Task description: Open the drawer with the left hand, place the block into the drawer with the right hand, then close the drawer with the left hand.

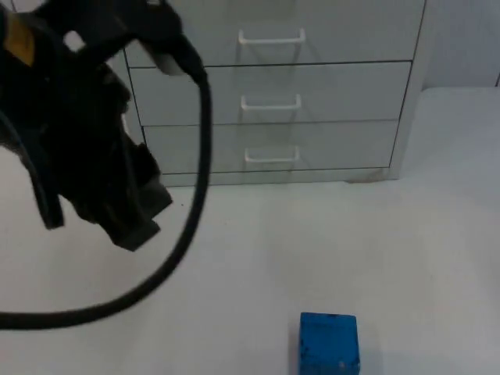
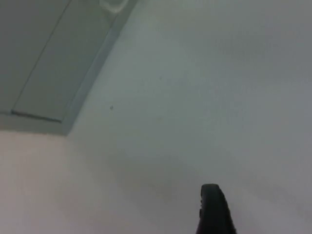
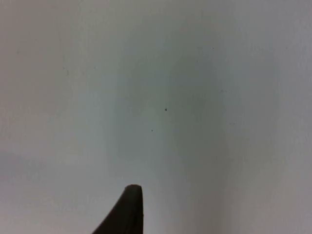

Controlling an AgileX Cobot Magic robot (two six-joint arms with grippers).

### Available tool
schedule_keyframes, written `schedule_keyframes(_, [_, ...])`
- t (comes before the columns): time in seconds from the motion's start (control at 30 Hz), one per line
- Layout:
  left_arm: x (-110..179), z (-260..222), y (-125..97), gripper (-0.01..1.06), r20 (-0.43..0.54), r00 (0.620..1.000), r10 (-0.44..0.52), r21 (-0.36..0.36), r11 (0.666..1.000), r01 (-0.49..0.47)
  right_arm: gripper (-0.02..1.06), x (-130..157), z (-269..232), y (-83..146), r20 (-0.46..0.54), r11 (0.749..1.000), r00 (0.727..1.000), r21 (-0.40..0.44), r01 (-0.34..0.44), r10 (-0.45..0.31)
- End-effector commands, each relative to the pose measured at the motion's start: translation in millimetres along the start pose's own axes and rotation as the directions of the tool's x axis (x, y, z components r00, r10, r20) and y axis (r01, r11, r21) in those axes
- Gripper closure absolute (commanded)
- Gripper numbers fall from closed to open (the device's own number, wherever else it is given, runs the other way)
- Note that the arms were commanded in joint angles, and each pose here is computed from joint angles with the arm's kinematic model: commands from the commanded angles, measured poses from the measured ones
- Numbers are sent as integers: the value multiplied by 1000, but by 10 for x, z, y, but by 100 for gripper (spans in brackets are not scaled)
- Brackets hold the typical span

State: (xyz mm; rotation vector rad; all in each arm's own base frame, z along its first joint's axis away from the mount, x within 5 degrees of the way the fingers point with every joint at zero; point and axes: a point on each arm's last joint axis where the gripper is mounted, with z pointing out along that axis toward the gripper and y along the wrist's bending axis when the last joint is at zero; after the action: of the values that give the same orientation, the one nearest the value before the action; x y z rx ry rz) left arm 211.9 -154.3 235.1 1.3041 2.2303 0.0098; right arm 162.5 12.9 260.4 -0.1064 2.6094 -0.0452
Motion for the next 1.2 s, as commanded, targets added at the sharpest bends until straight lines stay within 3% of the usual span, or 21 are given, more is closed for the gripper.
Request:
schedule_keyframes(0.0, [-138, 113, -57, 53, 5, 993, 115, -28, 993, -115, 2, -7, 4, -12, 7, 1000, 1000, 7, -4, 4])
schedule_keyframes(0.13, [-338, 338, -197, 53, -50, 934, 355, -117, 926, -358, 2, -7, 4, -12, 7, 1000, 1000, 7, -8, 8])
schedule_keyframes(0.17, [-338, 338, -197, 53, -50, 934, 355, -117, 926, -358, 2, -7, 4, -12, 7, 1000, 1000, 7, -8, 8])
schedule_keyframes(0.23, [-396, 462, -246, 53, -80, 901, 425, -166, 886, -433, 2, -6, 4, -13, 5, 1000, 1000, 7, -8, 8])
schedule_keyframes(0.33, [-405, 652, -238, 49, -113, 878, 465, -208, 853, -479, 2, -6, 4, -14, 5, 1000, 1000, 9, -9, 9])
schedule_keyframes(0.37, [-405, 652, -238, 49, -113, 878, 465, -208, 853, -479, 2, -6, 4, -14, 5, 1000, 1000, 9, -9, 9])
schedule_keyframes(0.5, [-471, 921, -238, 49, -104, 807, 581, -297, 757, -582, 2, -6, 4, -15, 5, 1000, 1000, 10, -8, 7])
schedule_keyframes(0.53, [-471, 921, -238, 49, -104, 807, 581, -297, 757, -582, 2, -6, 4, -15, 5, 1000, 1000, 10, -8, 7])
schedule_keyframes(0.63, [-495, 1103, -257, 49, -87, 776, 625, -345, 712, -612, 2, -7, 3, -25, 6, 1000, 1000, 21, -2, 2])
schedule_keyframes(0.67, [-490, 1182, -272, 50, -73, 801, 594, -349, 737, -579, 2, -7, 3, -31, 7, 1000, 1000, 27, -10, 10])
schedule_keyframes(0.77, [-572, 1326, -264, 49, -76, 819, 569, -357, 751, -555, 2, -4, 3, -50, 4, 999, 1000, 48, -21, 21])
schedule_keyframes(0.93, [-712, 1595, -226, 50, -115, 828, 549, -395, 740, -545, 2, -1, 0, -84, 3, 996, 999, 85, -36, 35])
schedule_keyframes(1.17, [-682, 1862, -295, 50, -140, 805, 576, -349, 732, -585, 2, -3, 0, -84, 5, 996, 999, 85, -35, 35])
